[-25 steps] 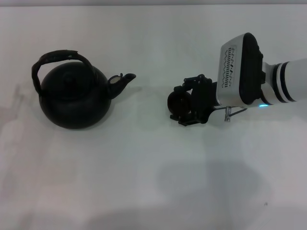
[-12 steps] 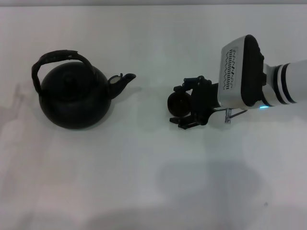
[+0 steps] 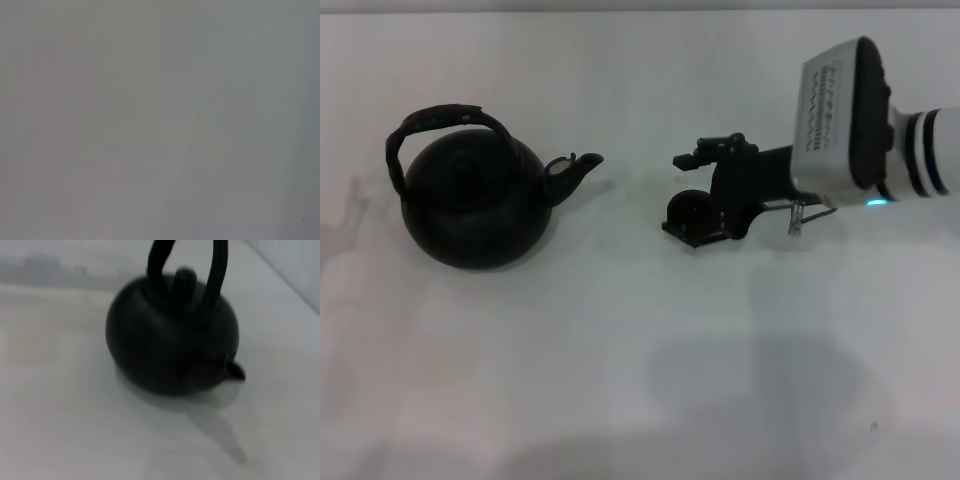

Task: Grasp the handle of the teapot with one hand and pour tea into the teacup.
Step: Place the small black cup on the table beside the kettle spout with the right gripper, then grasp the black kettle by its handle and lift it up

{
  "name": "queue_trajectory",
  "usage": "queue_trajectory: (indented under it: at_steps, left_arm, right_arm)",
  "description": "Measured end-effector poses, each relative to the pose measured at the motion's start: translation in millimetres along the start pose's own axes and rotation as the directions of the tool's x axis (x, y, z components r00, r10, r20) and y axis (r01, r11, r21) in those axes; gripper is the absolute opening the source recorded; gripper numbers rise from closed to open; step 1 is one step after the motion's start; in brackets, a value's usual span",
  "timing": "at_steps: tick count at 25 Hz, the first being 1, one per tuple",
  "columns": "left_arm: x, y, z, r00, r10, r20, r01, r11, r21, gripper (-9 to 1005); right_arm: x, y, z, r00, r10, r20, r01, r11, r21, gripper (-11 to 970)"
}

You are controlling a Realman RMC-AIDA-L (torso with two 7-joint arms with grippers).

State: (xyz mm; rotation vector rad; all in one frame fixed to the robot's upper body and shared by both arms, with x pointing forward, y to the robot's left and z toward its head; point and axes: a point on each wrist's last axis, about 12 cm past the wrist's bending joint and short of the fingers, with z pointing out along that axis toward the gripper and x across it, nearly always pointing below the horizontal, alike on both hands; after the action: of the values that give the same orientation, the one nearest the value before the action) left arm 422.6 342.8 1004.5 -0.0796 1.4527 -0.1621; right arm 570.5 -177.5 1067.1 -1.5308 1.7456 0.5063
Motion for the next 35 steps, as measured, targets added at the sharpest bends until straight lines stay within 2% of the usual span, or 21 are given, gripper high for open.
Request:
queue_trajectory:
  at_steps: [5,11,14,17,22,27,35]
  left_arm:
    - [0,0.8,-3,1.0,0.0,-0.001,0.0,1.0,-0.005,775]
    - [1,-1.2,-9,1.0,-0.008,0.004,0.008,1.0,-0.006,775]
    - [0,-6.7,-11,1.0,-0.015,0.015,0.015,1.0,0.027,775]
    - [-1,-16.6,-12,0.999,-0.026,0.027,0.023,0.995,0.099,775]
    - [-3,-31.9,-12,0.998,-0.038,0.042,0.028,0.973,0.227,771]
    - [2,-40.7,-4,0.999,-0.05,-0.002,0.049,0.962,0.27,765]
    - [15,-45.1,18,0.993,-0.028,-0.114,0.059,0.96,0.275,754]
  right_arm:
    - [-9,-9.1,-21,0.992,0.039,0.12,-0.038,0.999,-0.007,857]
    - [-9,-18.3,-61,0.963,0.082,0.256,-0.092,0.995,0.029,857]
    - [2,-22.1,-88,0.935,0.102,0.34,-0.138,0.987,0.084,857]
    - [18,-21.8,-115,0.904,0.109,0.413,-0.185,0.971,0.15,857]
    - [47,-16.6,-149,0.883,0.109,0.456,-0.252,0.931,0.266,857]
    - [63,-9.6,-155,0.869,0.121,0.481,-0.288,0.913,0.291,857]
    - [67,-9.2,-154,0.866,0.13,0.483,-0.301,0.907,0.295,857]
